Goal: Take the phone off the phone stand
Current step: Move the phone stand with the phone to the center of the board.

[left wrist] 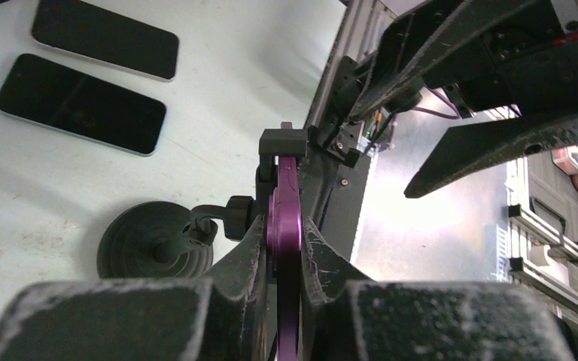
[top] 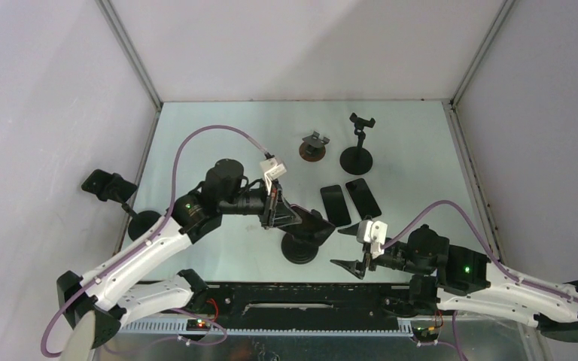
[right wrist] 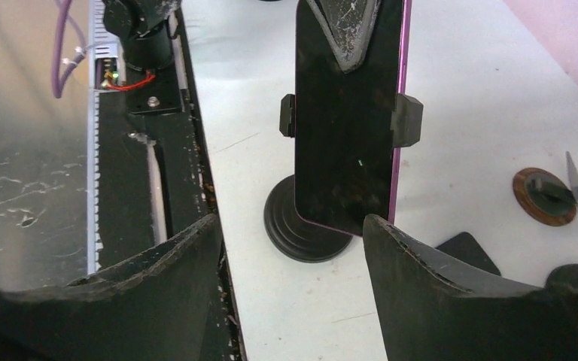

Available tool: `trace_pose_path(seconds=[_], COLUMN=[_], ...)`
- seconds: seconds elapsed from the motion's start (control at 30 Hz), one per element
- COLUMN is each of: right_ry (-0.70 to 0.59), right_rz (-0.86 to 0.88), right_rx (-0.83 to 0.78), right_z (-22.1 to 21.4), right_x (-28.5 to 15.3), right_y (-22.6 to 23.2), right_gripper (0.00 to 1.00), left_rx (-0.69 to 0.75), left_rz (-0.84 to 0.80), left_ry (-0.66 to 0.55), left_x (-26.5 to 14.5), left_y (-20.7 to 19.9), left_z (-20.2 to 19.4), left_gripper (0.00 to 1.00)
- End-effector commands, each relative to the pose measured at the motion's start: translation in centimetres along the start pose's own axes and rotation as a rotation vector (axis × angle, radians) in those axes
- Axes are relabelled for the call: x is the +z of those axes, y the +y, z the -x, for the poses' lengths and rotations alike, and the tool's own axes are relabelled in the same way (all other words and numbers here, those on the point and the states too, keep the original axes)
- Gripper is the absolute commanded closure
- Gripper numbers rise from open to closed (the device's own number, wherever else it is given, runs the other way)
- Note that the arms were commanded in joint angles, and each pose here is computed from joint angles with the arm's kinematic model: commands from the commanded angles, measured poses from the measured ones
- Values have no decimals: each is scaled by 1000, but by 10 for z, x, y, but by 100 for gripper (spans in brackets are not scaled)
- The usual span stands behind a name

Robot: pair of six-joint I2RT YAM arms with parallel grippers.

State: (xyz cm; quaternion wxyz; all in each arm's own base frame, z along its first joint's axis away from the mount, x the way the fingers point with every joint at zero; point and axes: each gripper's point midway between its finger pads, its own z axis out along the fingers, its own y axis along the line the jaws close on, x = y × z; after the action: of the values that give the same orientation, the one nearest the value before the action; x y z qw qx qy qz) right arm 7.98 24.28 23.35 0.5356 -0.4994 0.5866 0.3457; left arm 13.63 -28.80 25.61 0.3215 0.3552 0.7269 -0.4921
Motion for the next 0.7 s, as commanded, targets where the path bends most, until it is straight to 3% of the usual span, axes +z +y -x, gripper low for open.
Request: trace_pose_path(seconds=[0.0, 0.33, 0.47, 0.67], right_ry=[-52, -98, -111, -79], right_rz=[-75, -122, -169, -219], right_rx=[-33, -206, -241, -241], right_z=[14, 33, 40, 34], right_x=[-1, 14, 18, 19], right_y=[-13, -17, -25, -34], right_gripper=[28, 26, 25, 25], left_rx=[57, -157, -191, -200], left_rz=[32, 259, 376, 518], left_ry=[-135, -245, -182, 44], left_x=[-6, -5, -14, -28], left_y=[-9, 27, 38, 47], left_z=[46, 62, 55, 27], left_gripper=[100, 100, 100, 100])
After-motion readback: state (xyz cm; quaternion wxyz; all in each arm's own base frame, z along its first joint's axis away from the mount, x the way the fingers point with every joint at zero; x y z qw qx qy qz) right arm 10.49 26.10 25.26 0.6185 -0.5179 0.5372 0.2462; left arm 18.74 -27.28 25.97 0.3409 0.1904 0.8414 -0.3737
